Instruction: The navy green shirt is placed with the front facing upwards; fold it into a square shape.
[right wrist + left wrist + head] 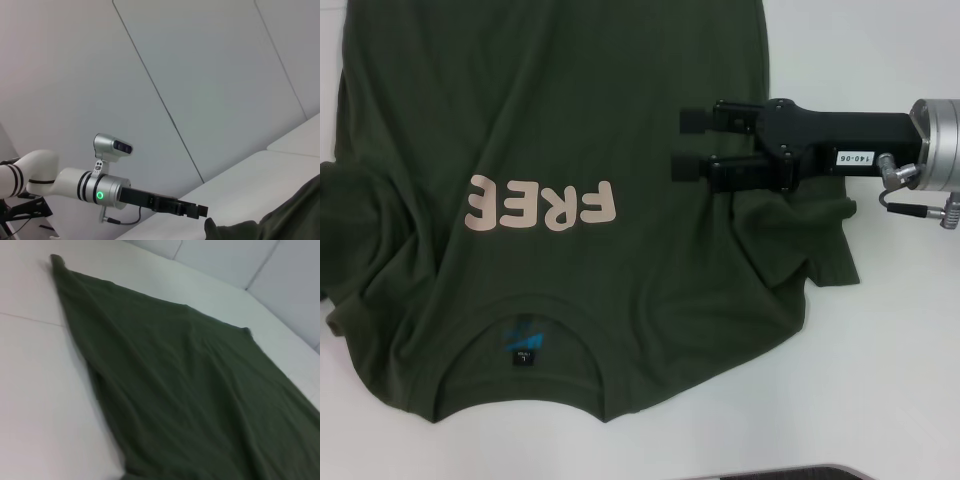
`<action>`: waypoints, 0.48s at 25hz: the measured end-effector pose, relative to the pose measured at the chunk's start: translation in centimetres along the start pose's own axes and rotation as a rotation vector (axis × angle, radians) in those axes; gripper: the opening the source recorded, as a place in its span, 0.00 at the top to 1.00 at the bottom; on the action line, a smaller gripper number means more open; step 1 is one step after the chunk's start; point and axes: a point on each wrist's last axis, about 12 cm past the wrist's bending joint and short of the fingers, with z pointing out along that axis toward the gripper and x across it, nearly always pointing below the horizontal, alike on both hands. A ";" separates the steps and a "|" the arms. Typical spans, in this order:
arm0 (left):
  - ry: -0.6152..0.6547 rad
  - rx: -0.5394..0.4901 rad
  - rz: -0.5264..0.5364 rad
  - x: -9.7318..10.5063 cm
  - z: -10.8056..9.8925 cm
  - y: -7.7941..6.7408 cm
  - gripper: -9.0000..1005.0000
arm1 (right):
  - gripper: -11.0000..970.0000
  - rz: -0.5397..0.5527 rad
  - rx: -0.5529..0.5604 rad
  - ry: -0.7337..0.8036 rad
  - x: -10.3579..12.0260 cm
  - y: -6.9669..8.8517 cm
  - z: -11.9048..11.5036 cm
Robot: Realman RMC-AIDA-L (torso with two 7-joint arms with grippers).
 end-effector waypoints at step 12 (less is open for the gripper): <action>0.004 -0.092 -0.009 0.4 0.1 1.1 0.07 | 0.06 0.006 0.005 -0.005 0.2 0.0 -0.2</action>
